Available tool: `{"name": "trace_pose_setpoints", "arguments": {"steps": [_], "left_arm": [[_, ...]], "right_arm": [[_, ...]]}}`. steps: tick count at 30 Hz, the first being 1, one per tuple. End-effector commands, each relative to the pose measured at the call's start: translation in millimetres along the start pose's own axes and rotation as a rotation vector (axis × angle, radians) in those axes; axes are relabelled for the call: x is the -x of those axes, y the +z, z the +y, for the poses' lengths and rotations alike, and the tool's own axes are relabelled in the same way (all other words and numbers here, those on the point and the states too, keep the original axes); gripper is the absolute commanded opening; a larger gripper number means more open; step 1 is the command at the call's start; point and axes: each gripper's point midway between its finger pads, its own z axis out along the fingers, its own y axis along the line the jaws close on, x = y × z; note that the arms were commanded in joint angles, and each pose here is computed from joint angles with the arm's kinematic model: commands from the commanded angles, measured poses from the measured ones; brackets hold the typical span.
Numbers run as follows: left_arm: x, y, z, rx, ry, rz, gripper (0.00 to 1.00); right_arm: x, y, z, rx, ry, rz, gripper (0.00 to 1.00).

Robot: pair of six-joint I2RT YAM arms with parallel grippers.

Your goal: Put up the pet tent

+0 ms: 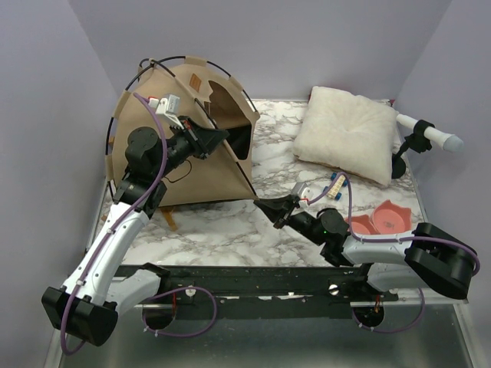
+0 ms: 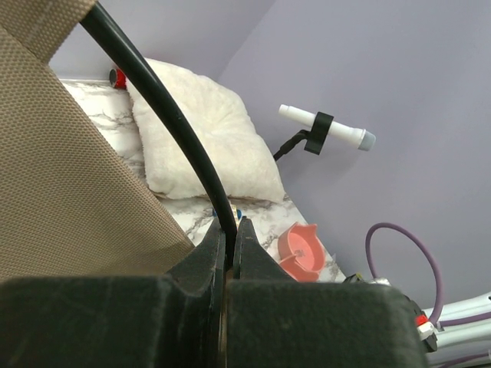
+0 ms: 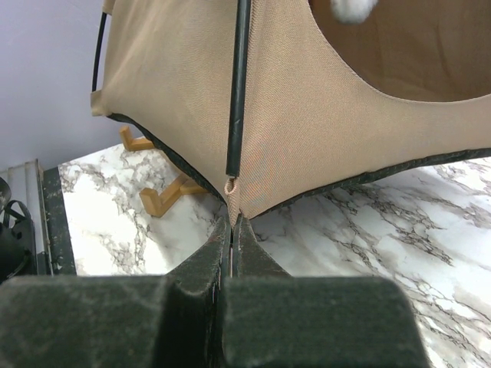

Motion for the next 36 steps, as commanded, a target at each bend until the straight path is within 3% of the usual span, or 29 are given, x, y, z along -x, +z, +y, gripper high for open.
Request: {"name": "trace_pose_setpoints", "arguments": {"steps": [1,36], "left_arm": [[43,1,2,0.013,0.163,-0.171,0.0],[33,-7,6,0.017,0.176,-0.15,0.0]], "right_arm": [[-7,-5,6,0.012,0.006,0.028,0.01],[-16,-5,6,0.008,0.017,0.046,0.01]]}}
